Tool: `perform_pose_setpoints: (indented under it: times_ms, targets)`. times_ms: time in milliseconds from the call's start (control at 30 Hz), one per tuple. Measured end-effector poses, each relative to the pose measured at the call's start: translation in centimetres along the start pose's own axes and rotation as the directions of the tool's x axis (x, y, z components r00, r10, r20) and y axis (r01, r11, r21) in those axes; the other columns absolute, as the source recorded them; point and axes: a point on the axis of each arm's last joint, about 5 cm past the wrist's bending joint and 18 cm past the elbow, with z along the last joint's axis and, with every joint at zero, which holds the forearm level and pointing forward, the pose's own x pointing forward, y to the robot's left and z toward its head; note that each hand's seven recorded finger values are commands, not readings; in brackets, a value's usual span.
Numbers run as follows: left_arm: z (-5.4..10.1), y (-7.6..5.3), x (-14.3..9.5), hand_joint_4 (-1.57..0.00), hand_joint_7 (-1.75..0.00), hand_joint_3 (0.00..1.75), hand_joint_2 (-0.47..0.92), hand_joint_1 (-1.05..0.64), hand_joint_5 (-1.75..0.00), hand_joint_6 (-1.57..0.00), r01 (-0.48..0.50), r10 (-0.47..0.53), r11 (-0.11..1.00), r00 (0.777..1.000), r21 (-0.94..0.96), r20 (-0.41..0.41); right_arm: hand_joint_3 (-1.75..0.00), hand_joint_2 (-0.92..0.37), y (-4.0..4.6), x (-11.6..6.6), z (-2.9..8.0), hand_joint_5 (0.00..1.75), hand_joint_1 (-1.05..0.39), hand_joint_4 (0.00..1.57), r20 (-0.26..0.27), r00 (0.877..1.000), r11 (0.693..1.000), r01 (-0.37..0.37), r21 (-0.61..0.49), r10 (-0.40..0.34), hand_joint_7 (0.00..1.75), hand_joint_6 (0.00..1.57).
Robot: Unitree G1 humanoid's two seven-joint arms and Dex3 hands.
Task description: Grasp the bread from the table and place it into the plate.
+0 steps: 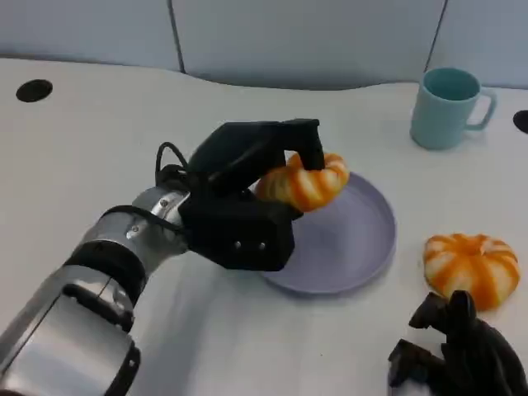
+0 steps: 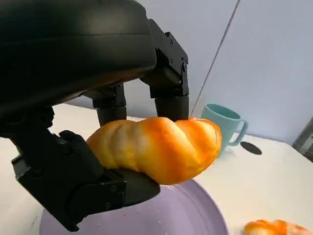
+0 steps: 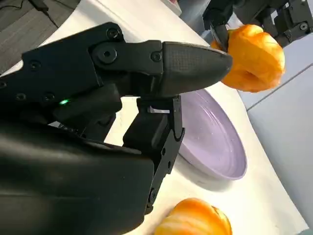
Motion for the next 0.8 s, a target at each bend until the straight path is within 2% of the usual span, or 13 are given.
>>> perform_pose_setpoints:
  times_ms: [100,267,300,333,367,433,467,500,567,633,700,800]
  targets:
    - [0.2,-0.5,0.2,-0.96,-1.75,1.37,0.42,-0.2,-1.75,-0.79,0.041,-0.041,0.999,0.999,0.018,-0.006,-0.52,-0.92,0.05,0.0,0.0,1.34,-0.45,1.16,0.0,1.0,1.0,0.006,0.001,-0.006,1.3,0.98]
    - [0.4,-1.1,0.3,-0.9,-1.75,1.25,0.51,-0.19,-1.75,-0.75,0.1,-0.099,0.994,0.995,0.043,-0.024,-0.5,-0.92,0.06,0.0,0.0,1.34,-0.46,1.16,0.0,1.0,1.0,0.002,0.002,-0.002,1.29,0.99]
    - [0.4,-1.2,0.3,-0.86,-1.54,1.18,0.53,-0.18,-1.7,-0.76,0.114,-0.112,0.993,0.993,0.045,-0.032,-0.5,-0.92,0.07,0.0,0.0,1.34,-0.46,1.16,0.001,1.0,1.0,0.001,0.001,-0.001,1.29,0.99]
    - [0.4,-1.3,0.4,-0.83,-1.24,1.07,0.56,-0.18,-1.57,-0.81,0.128,-0.126,0.99,0.991,0.05,-0.04,-0.5,-0.92,0.08,0.1,0.0,1.34,-0.46,1.16,0.001,1.0,1.0,0.001,0.0,-0.001,1.29,0.99]
    - [0.4,-1.3,0.3,-0.82,-1.01,0.93,0.62,-0.19,-1.44,-0.83,0.143,-0.141,0.988,0.989,0.054,-0.047,-0.51,-0.92,0.1,0.1,0.0,1.34,-0.46,1.15,0.001,1.0,1.0,0.0,-0.001,0.0,1.29,0.99]
    - [0.3,-1.3,0.3,-0.77,-0.43,0.49,0.83,-0.26,-1.14,-0.84,0.177,-0.173,0.983,0.983,0.057,-0.061,-0.52,-0.92,0.12,0.1,0.0,1.34,-0.47,1.15,0.002,1.0,1.0,-0.001,-0.003,0.001,1.29,1.0]
    - [0.2,-1.3,0.3,-0.76,-0.32,0.41,0.88,-0.27,-1.09,-0.85,0.194,-0.19,0.979,0.979,0.058,-0.068,-0.52,-0.92,0.13,0.1,-0.1,1.34,-0.47,1.15,0.002,1.0,1.0,-0.003,-0.004,0.003,1.29,1.0]
    - [0.2,-1.4,0.3,-0.61,-0.17,0.29,0.9,-0.3,-1.05,-0.73,0.211,-0.206,0.976,0.976,0.058,-0.074,-0.52,-0.92,0.15,0.1,-0.1,1.34,-0.47,1.16,0.001,1.0,1.0,-0.005,-0.006,0.005,1.28,1.0]
    - [0.1,-1.3,0.3,-0.38,-0.04,0.17,0.91,-0.38,-0.95,-0.56,0.252,-0.245,0.966,0.964,0.058,-0.1,-0.52,-0.92,0.18,0.1,-0.1,1.34,-0.46,1.15,-0.001,1.0,1.0,-0.007,-0.009,0.007,1.27,1.0]
    - [0.0,-1.3,0.3,-0.33,-0.01,0.14,0.92,-0.4,-0.92,-0.52,0.289,-0.281,0.955,0.952,0.058,-0.123,-0.52,-0.92,0.18,0.1,-0.1,1.34,-0.46,1.15,0.0,1.0,1.0,-0.007,-0.008,0.007,1.27,1.0]
    - [-0.1,-1.3,0.3,-0.08,-0.01,0.18,0.92,-0.61,-0.63,-0.25,0.317,-0.306,0.946,0.943,0.07,-0.133,-0.54,-0.92,0.17,0.1,-0.1,1.34,-0.46,1.15,0.0,1.0,1.0,-0.007,-0.008,0.007,1.27,1.0]
    - [0.0,-1.1,0.5,-0.01,-0.02,0.31,0.92,-0.78,-0.22,-0.09,0.36,-0.342,0.924,0.929,0.129,-0.144,-0.53,-0.92,0.18,0.1,-0.1,1.35,-0.46,1.16,0.0,1.0,1.0,-0.007,-0.008,0.007,1.26,1.01]
